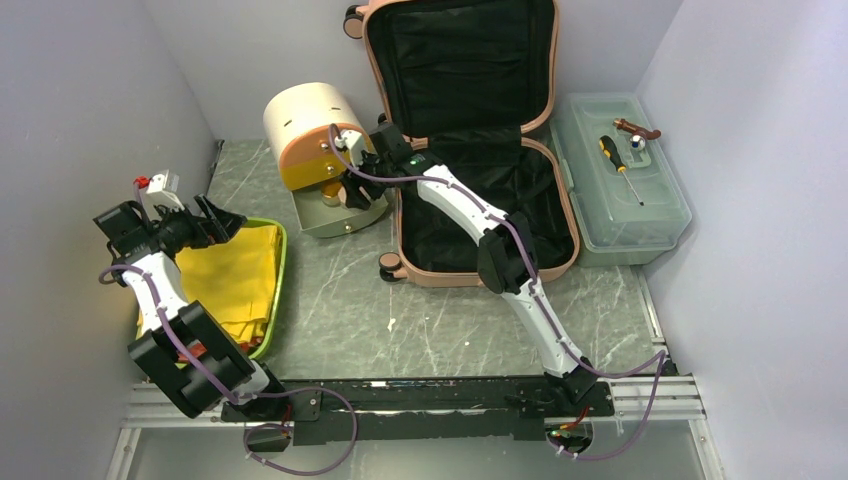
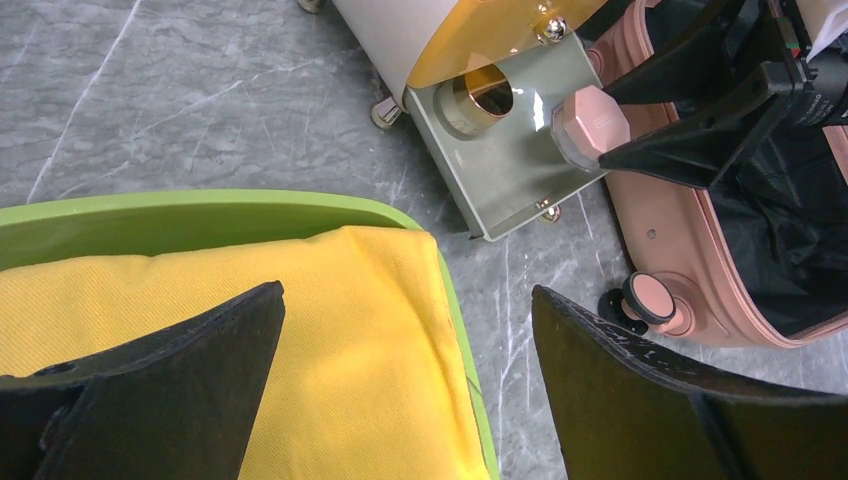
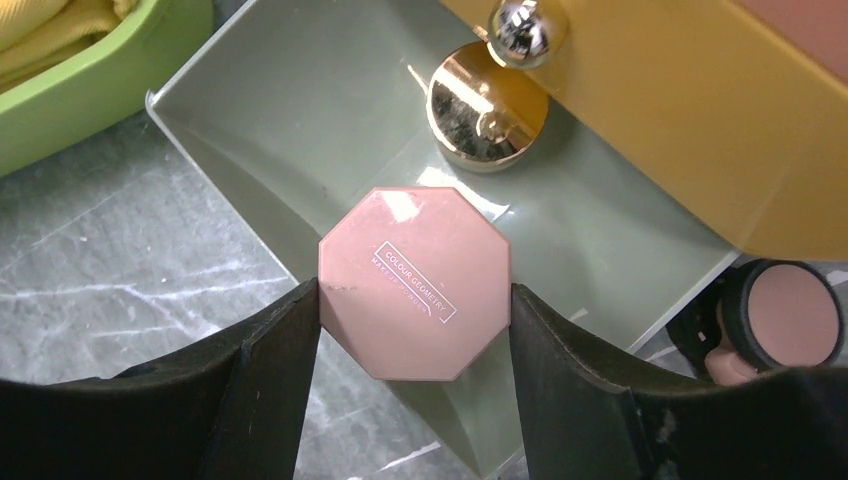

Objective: Open, take out, and arrange the luggage
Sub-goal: Place the makeup in the drawer.

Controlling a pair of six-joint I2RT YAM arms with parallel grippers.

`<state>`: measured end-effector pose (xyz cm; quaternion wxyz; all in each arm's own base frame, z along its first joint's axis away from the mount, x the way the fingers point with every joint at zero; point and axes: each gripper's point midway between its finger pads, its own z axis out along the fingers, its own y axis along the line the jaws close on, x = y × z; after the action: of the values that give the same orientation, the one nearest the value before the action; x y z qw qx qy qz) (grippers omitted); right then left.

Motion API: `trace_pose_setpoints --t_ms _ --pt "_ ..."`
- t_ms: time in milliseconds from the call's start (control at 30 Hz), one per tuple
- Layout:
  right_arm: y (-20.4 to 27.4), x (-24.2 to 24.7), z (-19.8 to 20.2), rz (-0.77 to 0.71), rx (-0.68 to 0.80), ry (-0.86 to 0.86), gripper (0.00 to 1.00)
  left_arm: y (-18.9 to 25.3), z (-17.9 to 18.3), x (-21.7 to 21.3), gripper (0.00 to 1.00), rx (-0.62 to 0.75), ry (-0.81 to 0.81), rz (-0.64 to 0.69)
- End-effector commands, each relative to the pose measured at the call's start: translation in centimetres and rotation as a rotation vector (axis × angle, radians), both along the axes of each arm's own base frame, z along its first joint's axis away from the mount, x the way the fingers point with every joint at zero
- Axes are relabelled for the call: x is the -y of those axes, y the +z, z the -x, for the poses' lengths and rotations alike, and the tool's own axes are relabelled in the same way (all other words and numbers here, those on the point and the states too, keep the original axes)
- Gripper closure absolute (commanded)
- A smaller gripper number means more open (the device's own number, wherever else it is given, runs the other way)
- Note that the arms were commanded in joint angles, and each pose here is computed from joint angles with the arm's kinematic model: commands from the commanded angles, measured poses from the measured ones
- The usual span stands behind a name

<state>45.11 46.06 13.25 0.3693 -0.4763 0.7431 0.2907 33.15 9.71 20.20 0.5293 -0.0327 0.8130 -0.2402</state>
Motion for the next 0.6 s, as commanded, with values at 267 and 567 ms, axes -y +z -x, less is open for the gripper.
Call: trace_pose_setpoints --t_ms 267,567 --pt "3.6 -2.4 -1.2 -0.126 0.082 0.008 0.59 0.1 -0.1 0.1 0.01 0.020 -0.020 0.004" --pt "2.3 -3.2 -1.5 -0.129 0.101 0.005 0.57 -0.1 -0.2 0.1 0.01 0.018 -0.025 0.013"
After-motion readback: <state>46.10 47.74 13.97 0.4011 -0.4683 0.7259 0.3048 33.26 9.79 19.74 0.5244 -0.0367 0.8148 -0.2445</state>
